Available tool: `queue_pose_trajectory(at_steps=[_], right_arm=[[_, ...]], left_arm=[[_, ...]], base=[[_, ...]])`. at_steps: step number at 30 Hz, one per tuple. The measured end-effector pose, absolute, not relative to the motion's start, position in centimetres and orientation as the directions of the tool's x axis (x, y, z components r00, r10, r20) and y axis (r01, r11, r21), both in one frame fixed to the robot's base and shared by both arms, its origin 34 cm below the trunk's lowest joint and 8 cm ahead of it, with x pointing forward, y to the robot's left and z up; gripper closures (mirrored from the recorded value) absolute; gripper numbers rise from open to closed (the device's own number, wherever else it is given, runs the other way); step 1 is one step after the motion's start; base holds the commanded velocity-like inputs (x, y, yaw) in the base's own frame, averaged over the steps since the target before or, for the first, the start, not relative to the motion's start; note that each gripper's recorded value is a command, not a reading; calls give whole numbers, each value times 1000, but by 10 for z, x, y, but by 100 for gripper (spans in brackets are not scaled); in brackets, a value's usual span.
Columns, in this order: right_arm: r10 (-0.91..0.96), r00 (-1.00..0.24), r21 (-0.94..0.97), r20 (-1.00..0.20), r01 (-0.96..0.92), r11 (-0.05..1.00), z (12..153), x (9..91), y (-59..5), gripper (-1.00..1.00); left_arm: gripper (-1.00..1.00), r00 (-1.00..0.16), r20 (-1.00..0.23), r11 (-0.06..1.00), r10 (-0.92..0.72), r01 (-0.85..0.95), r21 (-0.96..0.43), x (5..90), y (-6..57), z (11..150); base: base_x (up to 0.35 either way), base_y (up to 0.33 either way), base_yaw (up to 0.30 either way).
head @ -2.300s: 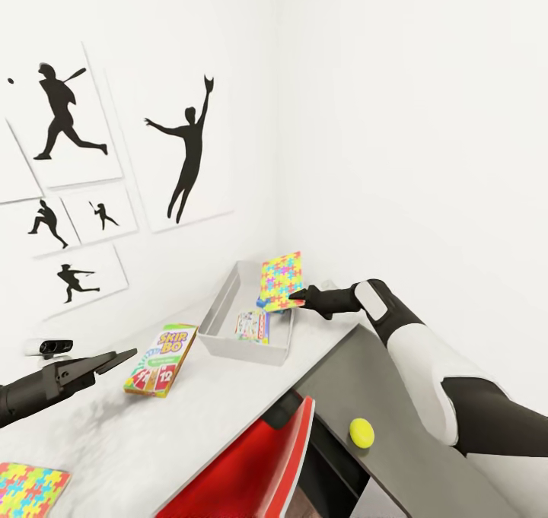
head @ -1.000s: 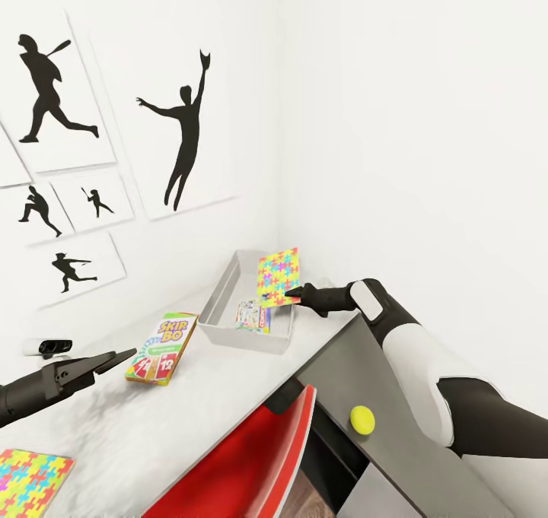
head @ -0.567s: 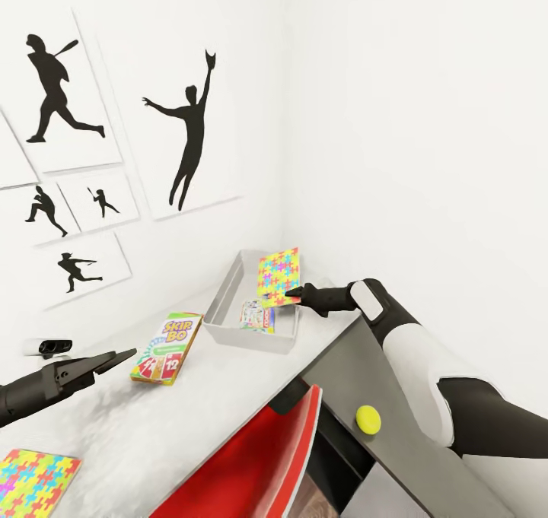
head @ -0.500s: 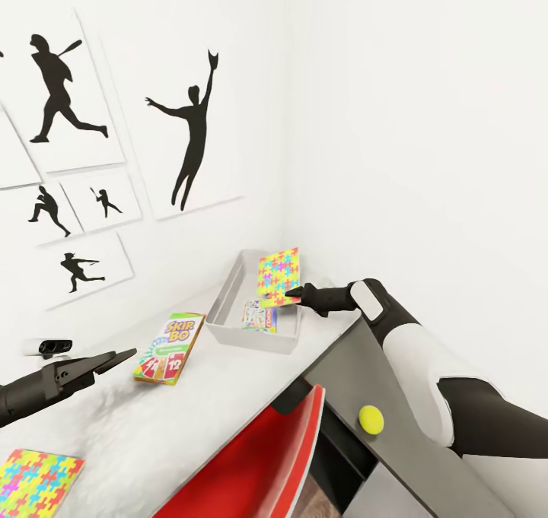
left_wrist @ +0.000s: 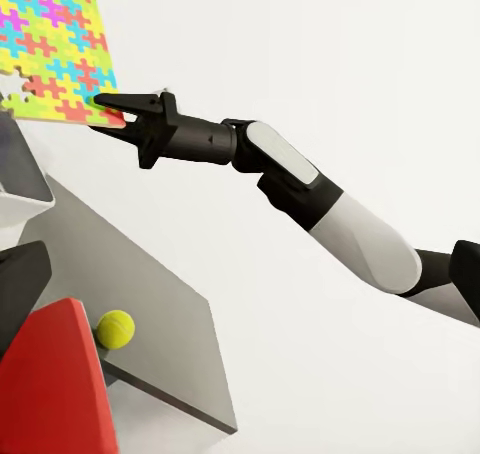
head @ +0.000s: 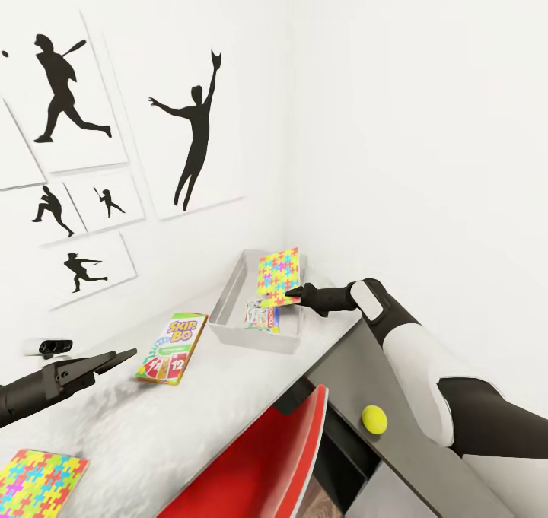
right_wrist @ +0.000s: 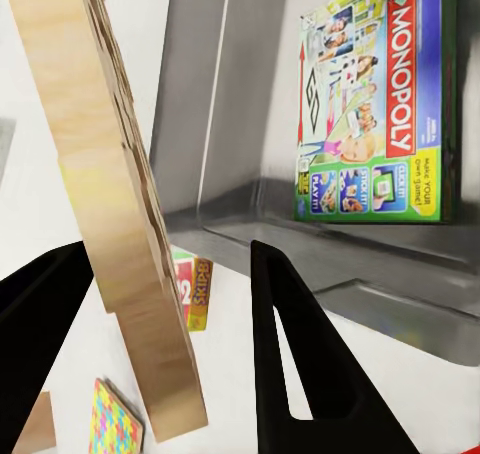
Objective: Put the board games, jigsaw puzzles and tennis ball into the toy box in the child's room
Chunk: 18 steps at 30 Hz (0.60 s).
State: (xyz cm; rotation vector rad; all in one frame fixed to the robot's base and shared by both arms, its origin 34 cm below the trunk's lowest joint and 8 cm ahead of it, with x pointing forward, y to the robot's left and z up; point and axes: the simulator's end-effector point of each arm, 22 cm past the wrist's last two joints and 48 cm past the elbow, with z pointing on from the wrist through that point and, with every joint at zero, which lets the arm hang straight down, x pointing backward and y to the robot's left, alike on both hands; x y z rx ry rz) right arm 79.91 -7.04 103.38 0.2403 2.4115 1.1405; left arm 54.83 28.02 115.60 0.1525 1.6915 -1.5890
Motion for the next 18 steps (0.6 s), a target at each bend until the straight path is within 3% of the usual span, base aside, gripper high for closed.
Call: queue_pose_trajectory(at_steps=[18], right_arm=[[347,-879,766,-328,-33,642,1033,809,-75,100]], left_arm=[[-100,-691,-591,207,-417,561,-802,552,280,1146]], base=[[0,0,0]])
